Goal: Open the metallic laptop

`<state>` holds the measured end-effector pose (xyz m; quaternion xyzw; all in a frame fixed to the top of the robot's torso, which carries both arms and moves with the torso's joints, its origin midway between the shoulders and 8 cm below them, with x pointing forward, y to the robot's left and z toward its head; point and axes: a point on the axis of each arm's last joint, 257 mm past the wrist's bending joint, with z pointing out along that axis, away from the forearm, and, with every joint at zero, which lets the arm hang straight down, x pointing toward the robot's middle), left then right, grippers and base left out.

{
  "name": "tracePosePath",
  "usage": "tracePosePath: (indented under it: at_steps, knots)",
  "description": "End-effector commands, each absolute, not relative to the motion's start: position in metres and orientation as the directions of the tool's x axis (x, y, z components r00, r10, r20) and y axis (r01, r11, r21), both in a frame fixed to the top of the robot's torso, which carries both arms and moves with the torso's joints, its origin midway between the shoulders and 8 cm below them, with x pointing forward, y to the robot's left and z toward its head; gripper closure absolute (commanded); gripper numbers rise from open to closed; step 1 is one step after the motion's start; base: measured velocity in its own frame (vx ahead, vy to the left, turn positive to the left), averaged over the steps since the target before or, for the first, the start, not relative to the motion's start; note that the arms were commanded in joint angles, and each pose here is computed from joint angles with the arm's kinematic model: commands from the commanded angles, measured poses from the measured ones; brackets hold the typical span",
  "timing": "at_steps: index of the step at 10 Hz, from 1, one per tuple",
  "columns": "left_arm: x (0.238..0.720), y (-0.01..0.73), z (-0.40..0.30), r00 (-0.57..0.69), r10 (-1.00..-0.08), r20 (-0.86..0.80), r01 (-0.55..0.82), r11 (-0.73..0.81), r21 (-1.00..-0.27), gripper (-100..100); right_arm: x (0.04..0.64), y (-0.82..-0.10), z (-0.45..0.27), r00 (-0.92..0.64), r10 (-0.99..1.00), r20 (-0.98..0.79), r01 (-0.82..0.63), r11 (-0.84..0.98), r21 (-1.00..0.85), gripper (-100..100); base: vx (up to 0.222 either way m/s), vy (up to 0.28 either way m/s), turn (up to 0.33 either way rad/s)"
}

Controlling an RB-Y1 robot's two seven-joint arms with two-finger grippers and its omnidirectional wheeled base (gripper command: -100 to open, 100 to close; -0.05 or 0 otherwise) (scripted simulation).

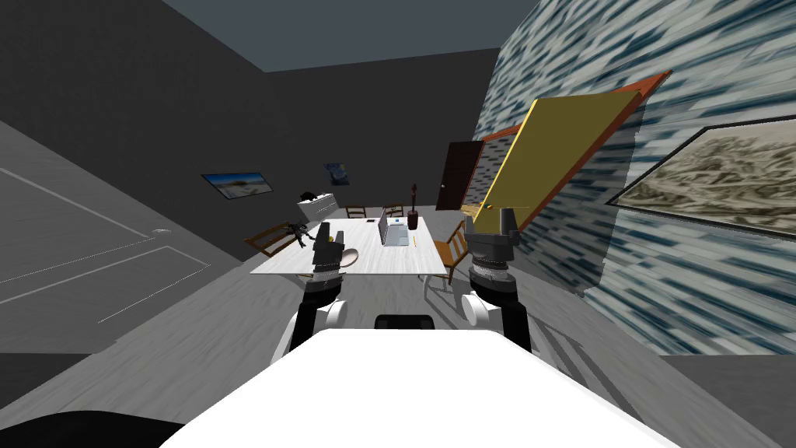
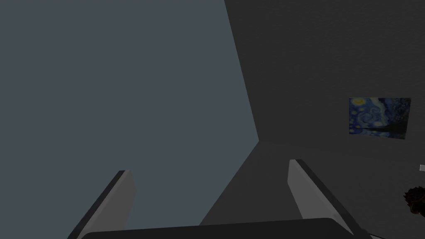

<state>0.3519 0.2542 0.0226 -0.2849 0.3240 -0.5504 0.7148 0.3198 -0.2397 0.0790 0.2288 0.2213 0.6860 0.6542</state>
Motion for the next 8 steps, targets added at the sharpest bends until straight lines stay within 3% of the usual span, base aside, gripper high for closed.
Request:
tracePosePath:
  at_steps: [1,8]
  knots:
    - [0.3519,0.2542,0.0226,0.184,-0.971,-0.15,0.602,0.232,-0.764,0,0.3198,-0.2397,0.079,-0.039,0.999,0.024,-0.796,-0.046,0.603,0,0.0,0.0,0.0]
    - [0.3518,0.2542,0.0227,0.184,-0.971,-0.15,0.603,0.232,-0.764,0,0.3197,-0.2397,0.0791,-0.039,0.999,0.024,-0.797,-0.046,0.603,0,0.0,0.0,0.0]
